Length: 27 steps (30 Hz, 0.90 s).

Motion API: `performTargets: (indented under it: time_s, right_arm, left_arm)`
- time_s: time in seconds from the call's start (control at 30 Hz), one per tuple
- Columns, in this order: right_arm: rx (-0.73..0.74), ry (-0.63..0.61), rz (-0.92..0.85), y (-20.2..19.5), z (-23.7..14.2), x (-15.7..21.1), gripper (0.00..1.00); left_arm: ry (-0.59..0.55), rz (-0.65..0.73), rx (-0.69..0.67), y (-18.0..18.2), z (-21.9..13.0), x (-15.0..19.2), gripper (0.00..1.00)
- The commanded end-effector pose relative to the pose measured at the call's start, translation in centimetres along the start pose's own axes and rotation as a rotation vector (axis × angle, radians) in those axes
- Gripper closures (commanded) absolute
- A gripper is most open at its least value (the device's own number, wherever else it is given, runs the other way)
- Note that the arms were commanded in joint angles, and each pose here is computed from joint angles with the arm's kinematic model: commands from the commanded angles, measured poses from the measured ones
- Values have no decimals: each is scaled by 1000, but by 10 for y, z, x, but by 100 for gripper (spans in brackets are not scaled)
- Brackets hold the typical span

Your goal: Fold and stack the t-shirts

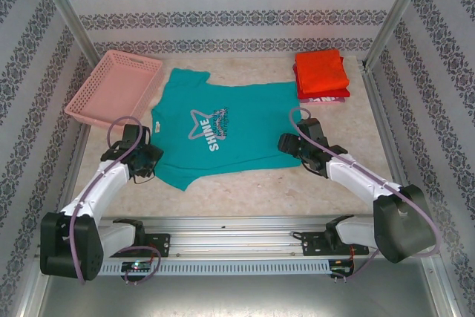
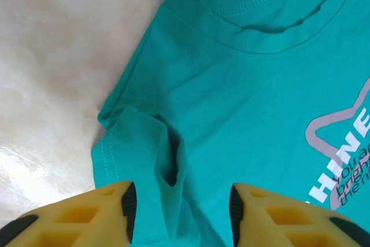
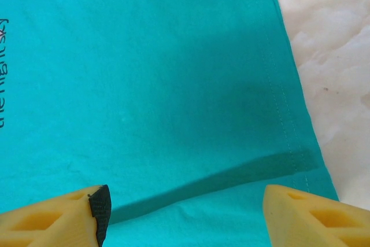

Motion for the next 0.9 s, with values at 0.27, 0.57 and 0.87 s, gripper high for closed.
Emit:
performTargets:
  time_s: [0.27,0.57,0.87]
  right_arm:
    - [-7,-39,-7,4,-7,-9,30]
    - [48,-51,86,-13,-12,-8,31]
    - [205,16,281,-58,-11,10,40]
  left_arm:
    - [-14,-44,-32,10,9,-2,78]
    - [-12,-34,-31,12,13,-1,100]
    - [-16,-28,-27,11,14,-2,100]
Point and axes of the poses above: each hand's point on the last joint's axis, 136 mm out from that joint toward the fingers, its own z axis out along the fingers, its own y axis along the line the jaws close on, x = y × z, the point moved 3 cm from there along -z, back along the fingers, and after that the axes turned 3 degrees about z, right-handed, at the moved point
